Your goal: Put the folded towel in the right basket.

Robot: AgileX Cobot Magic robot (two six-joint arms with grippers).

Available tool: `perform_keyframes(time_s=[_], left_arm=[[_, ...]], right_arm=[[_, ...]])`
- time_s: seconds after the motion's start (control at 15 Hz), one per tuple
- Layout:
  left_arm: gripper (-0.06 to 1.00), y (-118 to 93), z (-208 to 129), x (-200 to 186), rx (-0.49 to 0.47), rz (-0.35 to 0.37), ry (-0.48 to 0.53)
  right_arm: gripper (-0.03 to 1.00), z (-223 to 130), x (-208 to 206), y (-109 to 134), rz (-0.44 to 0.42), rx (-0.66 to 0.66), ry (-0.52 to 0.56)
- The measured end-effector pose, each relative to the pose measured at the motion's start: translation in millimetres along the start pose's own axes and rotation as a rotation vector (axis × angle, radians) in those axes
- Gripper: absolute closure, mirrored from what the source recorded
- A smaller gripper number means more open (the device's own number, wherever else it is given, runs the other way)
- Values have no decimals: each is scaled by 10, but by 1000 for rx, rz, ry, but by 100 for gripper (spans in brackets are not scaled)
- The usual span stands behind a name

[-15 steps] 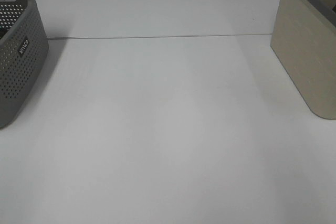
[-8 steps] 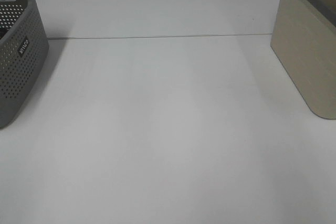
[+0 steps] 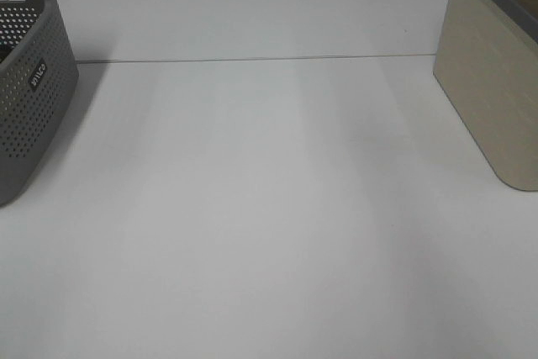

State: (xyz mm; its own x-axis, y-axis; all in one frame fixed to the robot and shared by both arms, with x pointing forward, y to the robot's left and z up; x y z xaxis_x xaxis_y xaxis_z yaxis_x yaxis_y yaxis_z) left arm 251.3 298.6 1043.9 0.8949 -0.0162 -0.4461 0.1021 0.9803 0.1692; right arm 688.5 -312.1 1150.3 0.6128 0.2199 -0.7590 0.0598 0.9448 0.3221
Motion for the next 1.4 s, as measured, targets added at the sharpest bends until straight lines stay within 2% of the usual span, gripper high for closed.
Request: perform_keyframes(time_s=[0.2, 0.4, 0.53, 0.73, 0.93, 1.0, 1.07, 1.2, 1.4], left_arm=[[-3, 0, 0, 0, 0, 0, 0], [-3, 0, 0, 0, 0, 0, 0], [-3, 0, 0, 0, 0, 0, 0], [-3, 0, 0, 0, 0, 0, 0], [-3, 0, 0, 0, 0, 0, 0], [-3, 0, 0, 0, 0, 0, 0], [-3, 0, 0, 0, 0, 0, 0], [-3, 0, 0, 0, 0, 0, 0], [-3, 0, 0, 0, 0, 0, 0]], right_arm=[[35, -84, -315, 359, 26, -47, -41], [35, -379, -555, 478, 38, -50, 1], [35, -633, -625, 421, 15, -36, 55], [35, -1256, -745, 243, -52, -15, 171], [35, -1936, -887, 66, -104, 10, 259], [35, -2396, -987, -76, -150, -1, 295], [35, -2481, -1017, -103, -160, -6, 295], [35, -2872, -1151, -205, -182, -22, 279], [35, -3344, -1361, -320, -197, -54, 186]])
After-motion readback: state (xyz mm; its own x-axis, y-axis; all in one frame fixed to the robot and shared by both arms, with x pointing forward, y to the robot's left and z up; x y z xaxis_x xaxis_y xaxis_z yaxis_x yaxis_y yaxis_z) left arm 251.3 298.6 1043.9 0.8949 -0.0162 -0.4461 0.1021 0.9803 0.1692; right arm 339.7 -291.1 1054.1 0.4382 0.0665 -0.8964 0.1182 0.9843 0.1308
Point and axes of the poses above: a point on each arm's last joint axis where the gripper is mounted, x pointing out along that axis toward the gripper, y along the wrist's bending axis when the last joint is at zero, z = x × y, the point moved 2 cm from there along x, pointing out along that axis toward the gripper, and after that the axes turned 11 degrees about x, right-handed, at the moved point
